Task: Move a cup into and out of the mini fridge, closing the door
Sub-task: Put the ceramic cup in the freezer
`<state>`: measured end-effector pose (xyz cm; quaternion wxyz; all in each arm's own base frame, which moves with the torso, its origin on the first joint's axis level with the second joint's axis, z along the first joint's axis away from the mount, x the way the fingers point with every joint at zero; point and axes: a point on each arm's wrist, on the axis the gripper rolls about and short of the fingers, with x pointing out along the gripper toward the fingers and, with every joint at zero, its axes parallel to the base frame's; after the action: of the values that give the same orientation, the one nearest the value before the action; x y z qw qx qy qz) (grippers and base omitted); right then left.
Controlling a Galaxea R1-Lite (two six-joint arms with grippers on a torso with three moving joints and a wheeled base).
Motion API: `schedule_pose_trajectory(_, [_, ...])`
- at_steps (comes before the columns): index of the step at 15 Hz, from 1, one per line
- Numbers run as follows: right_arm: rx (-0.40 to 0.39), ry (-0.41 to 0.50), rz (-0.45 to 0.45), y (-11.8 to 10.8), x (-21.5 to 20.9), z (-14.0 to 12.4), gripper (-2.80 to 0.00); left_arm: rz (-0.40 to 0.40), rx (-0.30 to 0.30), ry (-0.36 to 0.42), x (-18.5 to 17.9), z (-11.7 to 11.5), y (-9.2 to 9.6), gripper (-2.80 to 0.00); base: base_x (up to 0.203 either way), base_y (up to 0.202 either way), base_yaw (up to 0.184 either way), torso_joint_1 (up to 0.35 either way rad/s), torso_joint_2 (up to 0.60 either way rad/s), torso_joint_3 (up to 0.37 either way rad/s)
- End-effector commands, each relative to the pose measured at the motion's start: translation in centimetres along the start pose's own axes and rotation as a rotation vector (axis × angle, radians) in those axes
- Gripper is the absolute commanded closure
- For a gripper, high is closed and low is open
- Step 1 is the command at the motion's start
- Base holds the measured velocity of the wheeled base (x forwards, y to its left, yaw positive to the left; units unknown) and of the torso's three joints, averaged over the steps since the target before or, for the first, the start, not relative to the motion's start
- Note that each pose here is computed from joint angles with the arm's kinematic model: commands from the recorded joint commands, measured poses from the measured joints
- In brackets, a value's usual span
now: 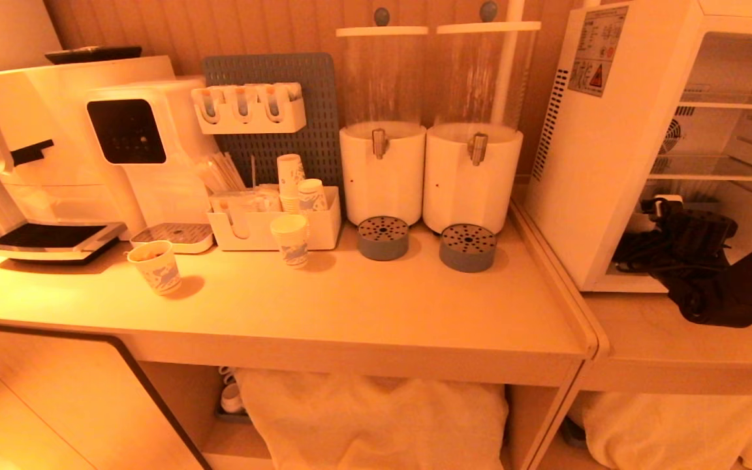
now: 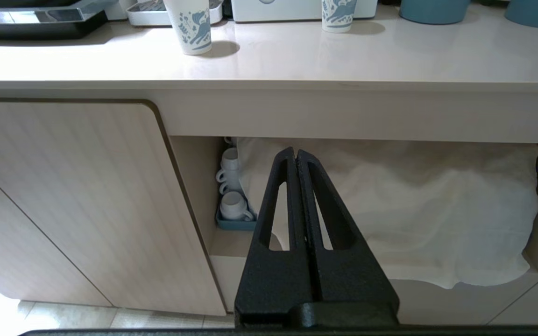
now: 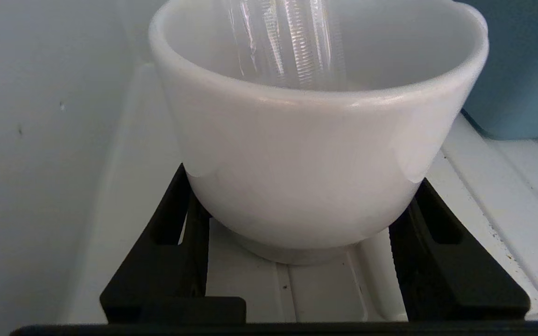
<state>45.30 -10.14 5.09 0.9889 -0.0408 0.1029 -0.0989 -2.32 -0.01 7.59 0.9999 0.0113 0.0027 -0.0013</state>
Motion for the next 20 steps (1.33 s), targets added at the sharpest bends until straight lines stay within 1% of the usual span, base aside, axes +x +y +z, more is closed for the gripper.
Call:
schedule_pose_trajectory(1, [-0.002, 0.010, 0.002, 0.1, 0.2, -0.5, 0.00, 0.001, 0.000, 0.002, 0.0, -0.1, 0.0, 0.00, 0.000, 0.000, 0.000, 0.000, 0.00, 0.000])
schedule_pose_trajectory(7, [-0.032, 0.039, 0.006, 0.2, 0.6, -1.7, 0.00, 0.001, 0.000, 0.002, 0.0, -0.1, 0.0, 0.00, 0.000, 0.000, 0.000, 0.000, 0.00, 0.000])
schedule_pose_trajectory(8, [-0.039, 0.042, 0.004, 0.2, 0.5, -1.8, -2.80, 0.001, 0.000, 0.002, 0.0, -0.1, 0.0, 0.00, 0.000, 0.000, 0.000, 0.000, 0.00, 0.000])
schedule_pose_trajectory(11, [-0.041, 0.038, -0.022, 0.2, 0.6, -1.7, -2.80, 0.000, 0.000, 0.002, 0.0, -0.1, 0.0, 0.00, 0.000, 0.000, 0.000, 0.000, 0.00, 0.000])
schedule_pose_trajectory(17, [-0.040, 0.043, -0.023, 0.1, 0.5, -1.9, -2.80, 0.000, 0.000, 0.001, 0.0, -0.1, 0.0, 0.00, 0.000, 0.000, 0.000, 0.000, 0.00, 0.000])
schedule_pose_trajectory(20, [-0.039, 0.039, -0.022, 0.1, 0.3, -1.5, -2.80, 0.001, 0.002, 0.002, 0.0, -0.1, 0.0, 0.00, 0.000, 0.000, 0.000, 0.000, 0.00, 0.000])
